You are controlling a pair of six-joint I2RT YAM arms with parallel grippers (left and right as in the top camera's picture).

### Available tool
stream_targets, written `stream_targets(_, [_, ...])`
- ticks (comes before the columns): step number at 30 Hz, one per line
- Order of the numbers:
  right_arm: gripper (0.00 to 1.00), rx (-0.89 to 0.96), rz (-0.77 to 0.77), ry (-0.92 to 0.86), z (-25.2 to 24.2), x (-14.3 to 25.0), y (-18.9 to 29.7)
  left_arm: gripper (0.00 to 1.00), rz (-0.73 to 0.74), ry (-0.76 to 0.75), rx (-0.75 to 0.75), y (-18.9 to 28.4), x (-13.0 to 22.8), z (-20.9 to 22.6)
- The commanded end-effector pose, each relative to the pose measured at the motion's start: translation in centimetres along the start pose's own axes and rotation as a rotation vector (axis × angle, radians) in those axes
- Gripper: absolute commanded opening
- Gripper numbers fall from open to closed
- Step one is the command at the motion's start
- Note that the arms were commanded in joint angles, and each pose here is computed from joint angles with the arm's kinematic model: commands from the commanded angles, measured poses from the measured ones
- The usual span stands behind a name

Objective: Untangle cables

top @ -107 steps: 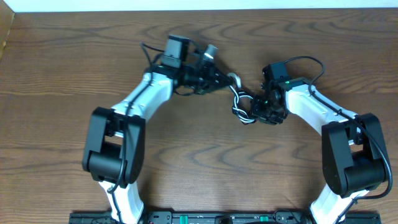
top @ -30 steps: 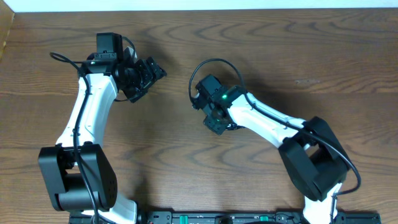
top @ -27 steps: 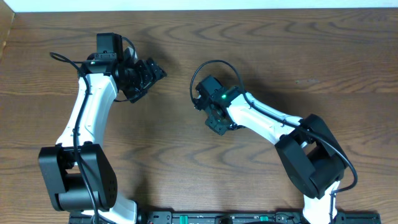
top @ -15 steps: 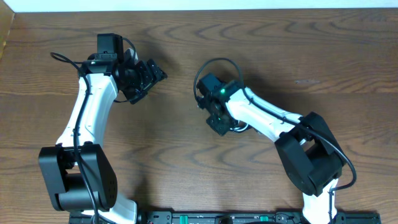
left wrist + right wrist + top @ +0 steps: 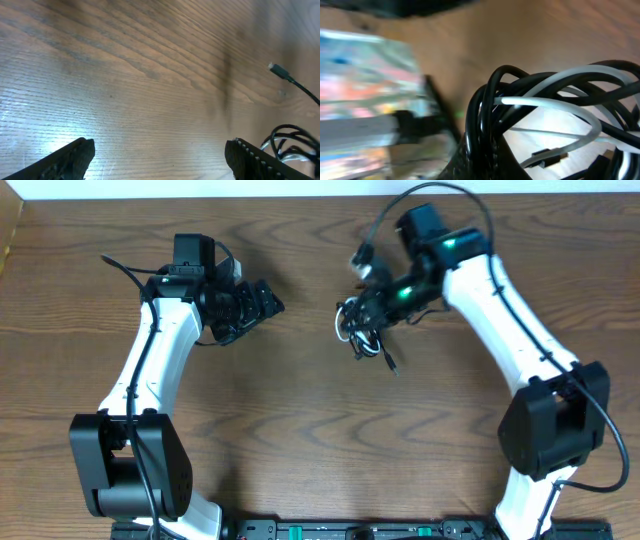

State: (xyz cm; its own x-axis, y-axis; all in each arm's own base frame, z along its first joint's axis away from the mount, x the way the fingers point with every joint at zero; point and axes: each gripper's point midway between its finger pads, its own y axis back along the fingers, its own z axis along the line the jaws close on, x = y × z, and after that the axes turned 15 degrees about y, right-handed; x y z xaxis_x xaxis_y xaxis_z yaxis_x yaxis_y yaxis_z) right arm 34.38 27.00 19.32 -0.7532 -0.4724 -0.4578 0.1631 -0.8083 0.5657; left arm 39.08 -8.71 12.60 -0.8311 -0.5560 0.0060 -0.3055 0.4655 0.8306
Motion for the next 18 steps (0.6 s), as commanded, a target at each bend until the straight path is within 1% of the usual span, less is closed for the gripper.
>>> stream_targets(1, [0.01,-0.231,-0.098,-0.027,1.2,-0.5,0.9,0.87,0.099,-0.131,0.160,0.7,1.9,-3.0])
stream_targets(2, [0.01,-0.247,-0.105,-0.050,0.6,0.0,1.2,0.87,0.143,-0.183,0.219,0.8,3.0,-4.1])
stream_targets(4, [0.01,-0.292,-0.130,-0.086,-0.2,0.5,1.3,0.87,0.196,-0.250,0.274,0.7,4.7,-5.5])
stream_targets(7, [0.01,-0.342,-0.164,-0.134,-1.2,1.5,1.5,0.87,0.239,-0.355,0.322,-0.1,7.3,-7.8])
stream_targets(11, [0.01,-0.322,-0.175,-0.184,-3.0,3.1,2.1,0.86,0.231,-0.476,0.378,-1.0,9.1,-10.7])
stream_targets(14, [0.01,-0.309,-0.199,-0.204,-4.2,3.7,2.9,0.80,0.226,-0.539,0.407,-1.4,10.3,-12.2])
stream_targets(18, [0.01,-0.295,-0.224,-0.227,-5.1,4.0,3.9,0.79,0.204,-0.580,0.352,-2.6,11.3,-12.4])
